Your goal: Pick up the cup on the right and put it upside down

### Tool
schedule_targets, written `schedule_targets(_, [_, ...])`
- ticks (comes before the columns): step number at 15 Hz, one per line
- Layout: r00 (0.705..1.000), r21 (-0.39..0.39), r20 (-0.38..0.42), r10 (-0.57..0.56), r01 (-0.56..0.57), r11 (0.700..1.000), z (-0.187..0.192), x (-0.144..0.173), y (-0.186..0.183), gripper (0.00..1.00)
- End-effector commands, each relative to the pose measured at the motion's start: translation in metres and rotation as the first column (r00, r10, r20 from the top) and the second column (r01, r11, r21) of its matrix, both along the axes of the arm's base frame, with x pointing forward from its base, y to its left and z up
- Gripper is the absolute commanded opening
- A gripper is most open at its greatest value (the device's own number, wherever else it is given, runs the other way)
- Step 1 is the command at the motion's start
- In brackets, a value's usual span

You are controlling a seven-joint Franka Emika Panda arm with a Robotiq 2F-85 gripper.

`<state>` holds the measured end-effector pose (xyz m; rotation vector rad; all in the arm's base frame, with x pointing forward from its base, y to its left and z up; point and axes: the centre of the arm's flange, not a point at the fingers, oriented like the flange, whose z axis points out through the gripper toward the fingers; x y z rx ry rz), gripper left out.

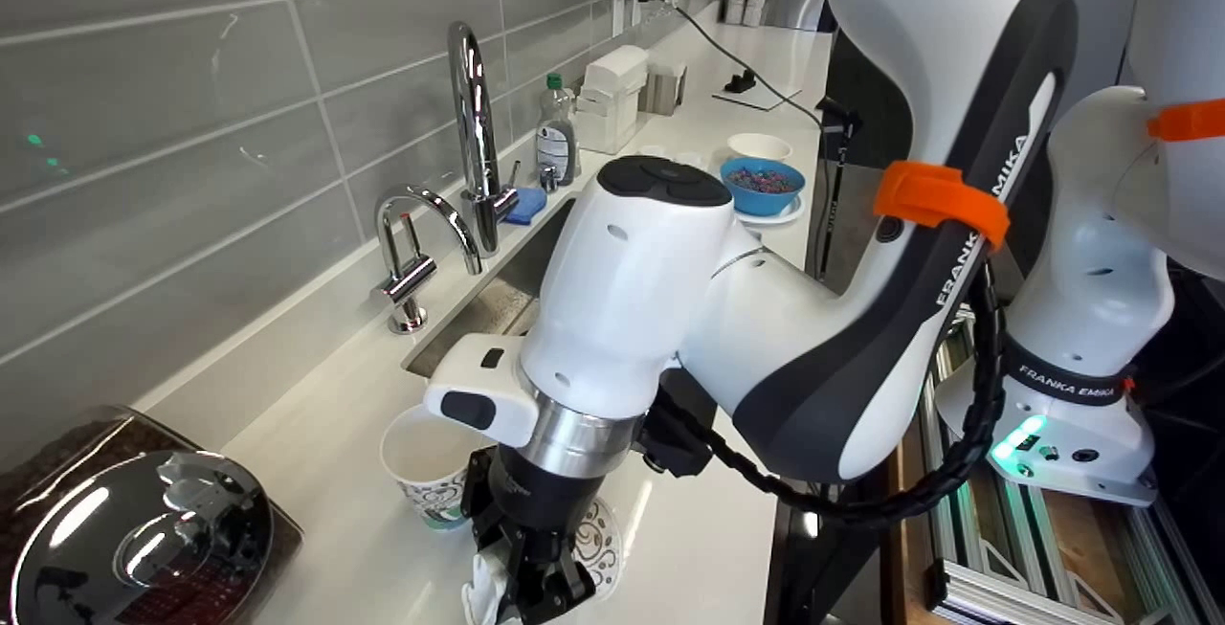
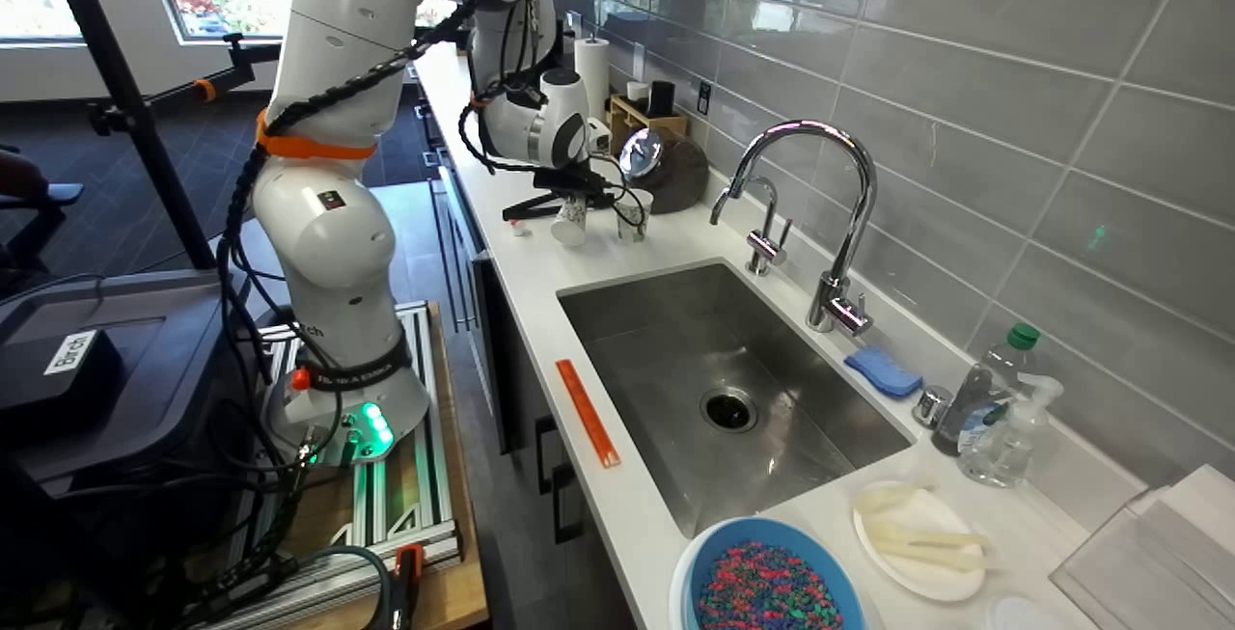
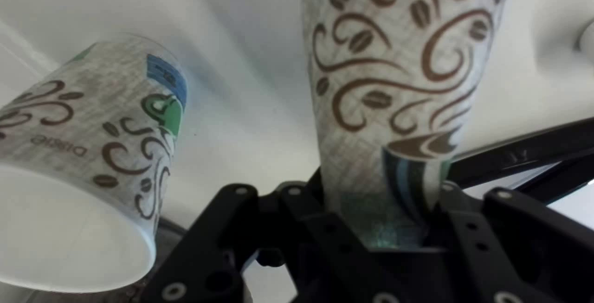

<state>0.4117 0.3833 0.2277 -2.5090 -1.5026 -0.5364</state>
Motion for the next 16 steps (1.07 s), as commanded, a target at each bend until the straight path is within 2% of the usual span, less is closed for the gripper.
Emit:
schedule_targets(1, [0.999,0.059,0.033,0.014,-0.016,0.998,0.003,-0.009,-0.008,0.32])
schedule_targets(7, [0.994,0.174,0.103,0.025,-0.043,0.984,-0.001,-0.012,-0.002,0.37])
schedule_targets(11, [0.991,0.24,0.13,0.013,-0.044,0.97,-0.008,-0.012,0.003,0.27])
schedule_targets(16, [0.987,0.306,0.159,-0.005,-0.044,0.951,-0.015,-0.015,0.006,0.25])
